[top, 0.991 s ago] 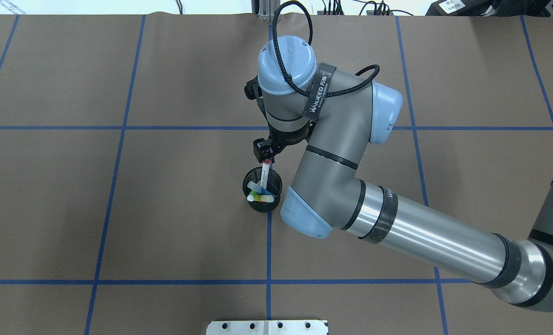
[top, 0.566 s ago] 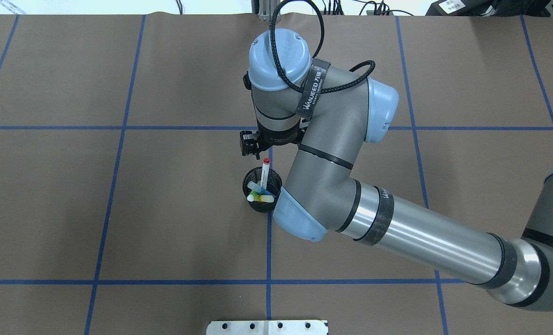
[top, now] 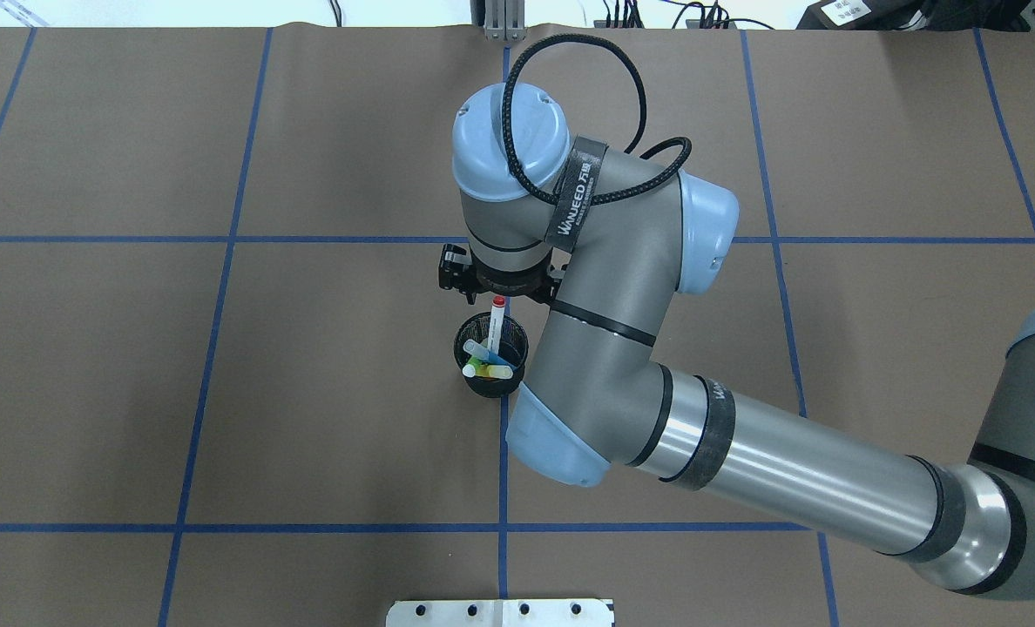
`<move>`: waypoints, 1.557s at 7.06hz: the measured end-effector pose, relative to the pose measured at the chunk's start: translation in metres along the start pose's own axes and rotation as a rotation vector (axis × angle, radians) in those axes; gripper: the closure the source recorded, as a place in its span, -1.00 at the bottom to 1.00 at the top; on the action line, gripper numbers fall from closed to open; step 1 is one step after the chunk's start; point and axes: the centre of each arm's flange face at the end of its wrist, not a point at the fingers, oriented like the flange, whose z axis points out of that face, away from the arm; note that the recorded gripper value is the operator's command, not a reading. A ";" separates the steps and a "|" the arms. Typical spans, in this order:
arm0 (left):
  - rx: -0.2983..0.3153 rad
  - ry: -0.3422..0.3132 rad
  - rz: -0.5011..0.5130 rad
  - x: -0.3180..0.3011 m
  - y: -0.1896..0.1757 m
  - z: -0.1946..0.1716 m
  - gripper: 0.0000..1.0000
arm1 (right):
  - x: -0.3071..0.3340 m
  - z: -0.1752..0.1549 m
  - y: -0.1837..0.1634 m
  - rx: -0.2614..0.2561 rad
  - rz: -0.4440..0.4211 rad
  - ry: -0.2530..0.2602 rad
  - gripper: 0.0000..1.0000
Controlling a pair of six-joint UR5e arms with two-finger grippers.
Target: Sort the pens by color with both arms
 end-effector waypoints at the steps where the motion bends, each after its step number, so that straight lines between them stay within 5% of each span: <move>1: 0.000 0.001 0.002 0.003 0.000 0.000 -0.98 | -0.003 -0.003 0.002 0.019 0.046 0.001 -0.95; 7: 0.004 0.001 0.009 0.009 0.001 -0.002 -0.98 | -0.026 -0.006 0.035 0.093 0.176 0.054 -0.75; 11: 0.005 0.000 0.010 0.009 0.001 -0.003 -0.98 | -0.034 0.011 0.061 0.086 0.185 0.072 -0.34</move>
